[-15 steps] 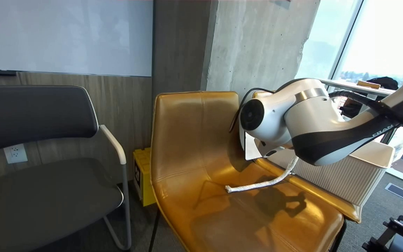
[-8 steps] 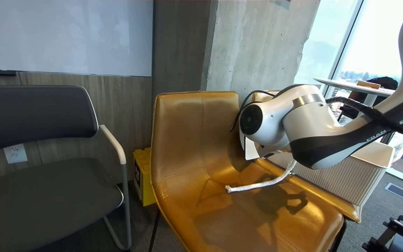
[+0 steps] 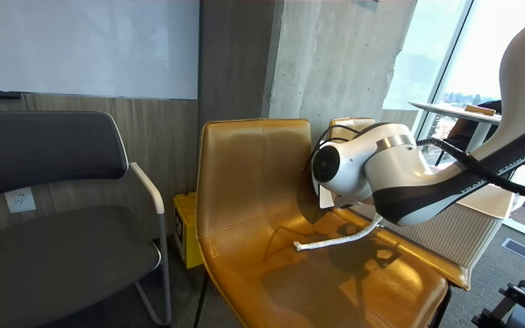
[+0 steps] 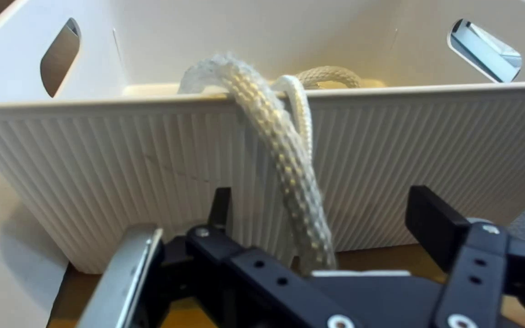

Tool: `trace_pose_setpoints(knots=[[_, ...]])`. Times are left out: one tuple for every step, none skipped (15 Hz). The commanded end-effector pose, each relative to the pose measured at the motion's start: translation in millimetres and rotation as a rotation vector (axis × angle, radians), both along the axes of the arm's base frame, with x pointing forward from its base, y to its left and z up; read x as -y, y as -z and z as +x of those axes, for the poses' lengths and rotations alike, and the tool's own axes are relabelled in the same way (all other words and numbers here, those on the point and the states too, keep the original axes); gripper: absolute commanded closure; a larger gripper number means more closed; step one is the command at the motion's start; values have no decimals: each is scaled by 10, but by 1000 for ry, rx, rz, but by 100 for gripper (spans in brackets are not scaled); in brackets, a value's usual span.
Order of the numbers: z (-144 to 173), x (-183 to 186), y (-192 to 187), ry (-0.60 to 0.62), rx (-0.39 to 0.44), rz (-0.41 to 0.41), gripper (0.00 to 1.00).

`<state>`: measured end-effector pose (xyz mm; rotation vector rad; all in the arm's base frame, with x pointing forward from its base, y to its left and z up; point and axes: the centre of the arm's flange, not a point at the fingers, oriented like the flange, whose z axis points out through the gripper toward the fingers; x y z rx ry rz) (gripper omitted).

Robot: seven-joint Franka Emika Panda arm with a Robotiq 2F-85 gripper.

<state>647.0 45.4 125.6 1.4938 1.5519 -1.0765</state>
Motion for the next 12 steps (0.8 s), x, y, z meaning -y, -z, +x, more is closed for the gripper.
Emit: trace_pose_setpoints(knots=[[148,40,61,10,75,-6,34],[150,40,62,15,88,-7,42],[146,31,49,22,101,-9,51],[139,17,39,28,114,-13,58],[128,-3,32,34,124,-16,66],[111,-29,20,43,134,-20,73],[88,-71,-2,58,147,-19,80],[65,-114,-27,69,159,-20,88],[34,-174,-73,80,173,-15,95],[2,-243,-135,92,186,-11,100],[-33,-330,-213,106,198,0,100],[-76,-431,-320,120,214,10,100]])
